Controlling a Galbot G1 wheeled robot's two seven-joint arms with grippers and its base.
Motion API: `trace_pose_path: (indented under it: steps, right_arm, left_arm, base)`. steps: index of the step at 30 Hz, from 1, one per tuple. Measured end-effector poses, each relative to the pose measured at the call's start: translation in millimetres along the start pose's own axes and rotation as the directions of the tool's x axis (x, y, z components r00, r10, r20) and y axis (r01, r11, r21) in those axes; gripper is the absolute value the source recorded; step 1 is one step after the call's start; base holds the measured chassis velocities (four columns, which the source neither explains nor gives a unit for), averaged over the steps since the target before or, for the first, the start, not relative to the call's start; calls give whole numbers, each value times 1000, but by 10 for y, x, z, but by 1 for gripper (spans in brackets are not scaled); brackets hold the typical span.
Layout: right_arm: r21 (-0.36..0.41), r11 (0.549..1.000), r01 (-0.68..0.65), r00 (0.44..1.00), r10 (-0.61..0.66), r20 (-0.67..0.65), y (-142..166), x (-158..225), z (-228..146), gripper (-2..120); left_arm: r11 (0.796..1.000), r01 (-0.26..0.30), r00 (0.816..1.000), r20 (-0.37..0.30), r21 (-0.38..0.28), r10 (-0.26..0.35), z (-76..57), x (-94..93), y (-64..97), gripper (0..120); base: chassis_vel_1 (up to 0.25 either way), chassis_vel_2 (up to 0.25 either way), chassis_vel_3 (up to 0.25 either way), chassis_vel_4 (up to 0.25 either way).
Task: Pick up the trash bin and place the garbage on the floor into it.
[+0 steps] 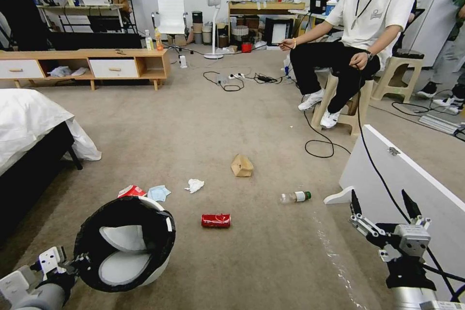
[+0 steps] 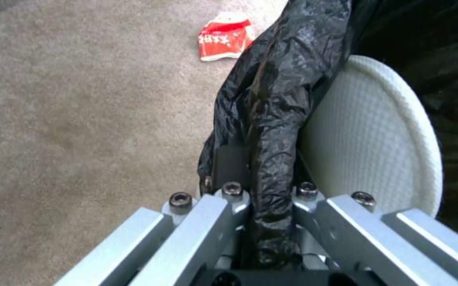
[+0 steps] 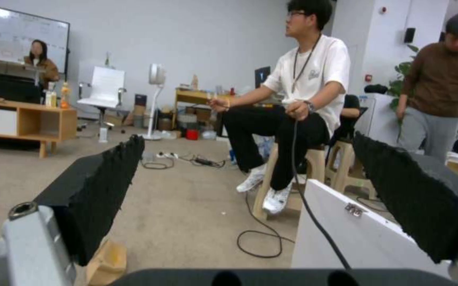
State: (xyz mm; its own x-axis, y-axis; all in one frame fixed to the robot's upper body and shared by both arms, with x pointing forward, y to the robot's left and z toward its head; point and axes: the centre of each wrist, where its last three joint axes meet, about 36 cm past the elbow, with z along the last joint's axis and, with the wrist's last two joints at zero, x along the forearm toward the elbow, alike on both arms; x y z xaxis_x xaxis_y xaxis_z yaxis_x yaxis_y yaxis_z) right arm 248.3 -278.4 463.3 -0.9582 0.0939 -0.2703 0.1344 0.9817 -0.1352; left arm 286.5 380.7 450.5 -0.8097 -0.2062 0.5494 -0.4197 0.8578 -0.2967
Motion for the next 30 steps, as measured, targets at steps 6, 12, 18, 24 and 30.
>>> trace_pose_path:
  steps: [6, 12, 18, 24, 30]
  right_arm:
    - [-1, 1000, 0, 1000, 0, 0, 0, -1, 1, 100]
    - [-2, 1000, 1, 1000, -1, 1, -1, -3, 2, 100]
    - [-3, 1000, -1, 1000, 1, 2, -5, -5, 1, 100]
    - [-4, 1000, -4, 1000, 4, 4, -6, -5, 3, 100]
    - [-3, 1000, -8, 1000, 8, 4, -9, -6, 5, 100]
  left_arm:
    - [1000, -5, 1000, -1, 1, 5, 3, 0, 0, 2]
    - [1000, -7, 1000, -2, 5, 7, 13, 2, -3, 2]
    - [1000, -10, 1000, 0, 5, 10, 12, 9, -13, 2]
    - [1000, -10, 1000, 0, 4, 10, 12, 14, -15, 2]
    - [1000, -12, 1000, 2, 3, 12, 11, 24, -19, 2]
  base:
    - [0, 0, 0, 0]
    - [0, 0, 0, 0]
    - [0, 0, 0, 0]
    - [0, 0, 0, 0]
    - [0, 0, 0, 0]
